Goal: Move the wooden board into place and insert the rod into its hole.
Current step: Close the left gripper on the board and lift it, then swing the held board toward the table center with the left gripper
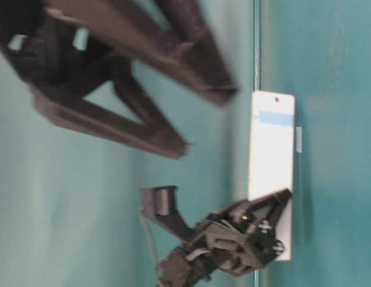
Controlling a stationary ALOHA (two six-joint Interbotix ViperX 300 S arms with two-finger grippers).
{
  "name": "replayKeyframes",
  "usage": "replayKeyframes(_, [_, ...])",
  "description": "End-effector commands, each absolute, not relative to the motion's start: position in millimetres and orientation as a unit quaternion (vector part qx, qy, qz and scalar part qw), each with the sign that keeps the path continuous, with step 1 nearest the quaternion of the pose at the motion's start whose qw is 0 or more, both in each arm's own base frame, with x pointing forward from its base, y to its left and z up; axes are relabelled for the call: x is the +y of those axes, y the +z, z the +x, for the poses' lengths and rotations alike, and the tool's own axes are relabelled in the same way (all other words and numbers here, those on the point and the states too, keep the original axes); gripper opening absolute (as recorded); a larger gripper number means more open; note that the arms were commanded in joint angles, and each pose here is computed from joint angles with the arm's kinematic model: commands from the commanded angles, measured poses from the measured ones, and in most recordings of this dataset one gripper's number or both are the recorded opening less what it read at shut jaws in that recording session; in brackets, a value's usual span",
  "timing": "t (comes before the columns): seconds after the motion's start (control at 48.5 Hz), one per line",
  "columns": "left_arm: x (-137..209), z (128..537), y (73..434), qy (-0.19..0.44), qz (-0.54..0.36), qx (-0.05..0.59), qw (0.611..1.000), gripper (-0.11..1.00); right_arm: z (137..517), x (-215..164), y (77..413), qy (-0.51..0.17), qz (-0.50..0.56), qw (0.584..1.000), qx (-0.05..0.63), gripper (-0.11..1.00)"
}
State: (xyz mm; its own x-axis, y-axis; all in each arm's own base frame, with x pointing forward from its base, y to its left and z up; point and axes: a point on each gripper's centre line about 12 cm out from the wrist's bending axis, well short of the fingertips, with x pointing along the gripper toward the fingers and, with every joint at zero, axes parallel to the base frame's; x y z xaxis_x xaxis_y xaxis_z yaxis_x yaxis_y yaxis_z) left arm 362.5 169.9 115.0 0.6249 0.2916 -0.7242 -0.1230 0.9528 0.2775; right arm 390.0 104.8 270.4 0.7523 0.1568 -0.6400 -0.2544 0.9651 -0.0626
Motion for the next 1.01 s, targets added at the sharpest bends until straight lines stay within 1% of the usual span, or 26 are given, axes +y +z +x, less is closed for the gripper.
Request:
replayKeyframes(0.0, [163, 373, 152, 0.121, 0.103, 0.379, 0.912, 0.21, 387, 102, 301, 0.109, -0.066, 0.946, 0.297, 0.99])
replayKeyframes(0.165, [138, 382, 168, 0.108, 0.064, 0.374, 0.919, 0.21, 379, 99, 319, 0.107, -0.062, 0.953, 0.277, 0.99])
replayKeyframes(0.309, [113, 396, 172, 0.096, 0.027, 0.364, 0.926, 0.21, 374, 95, 329, 0.105, -0.059, 0.957, 0.264, 0.99])
replayKeyframes(0.494, [86, 419, 171, 0.079, -0.003, 0.353, 0.932, 0.21, 369, 91, 336, 0.101, -0.058, 0.957, 0.265, 0.99])
replayKeyframes(0.742, [65, 460, 170, 0.057, -0.006, 0.332, 0.942, 0.21, 361, 89, 347, 0.100, -0.056, 0.960, 0.254, 0.99])
replayKeyframes(0.989, [56, 500, 162, 0.044, -0.001, 0.321, 0.946, 0.21, 357, 88, 349, 0.099, -0.056, 0.960, 0.255, 0.99])
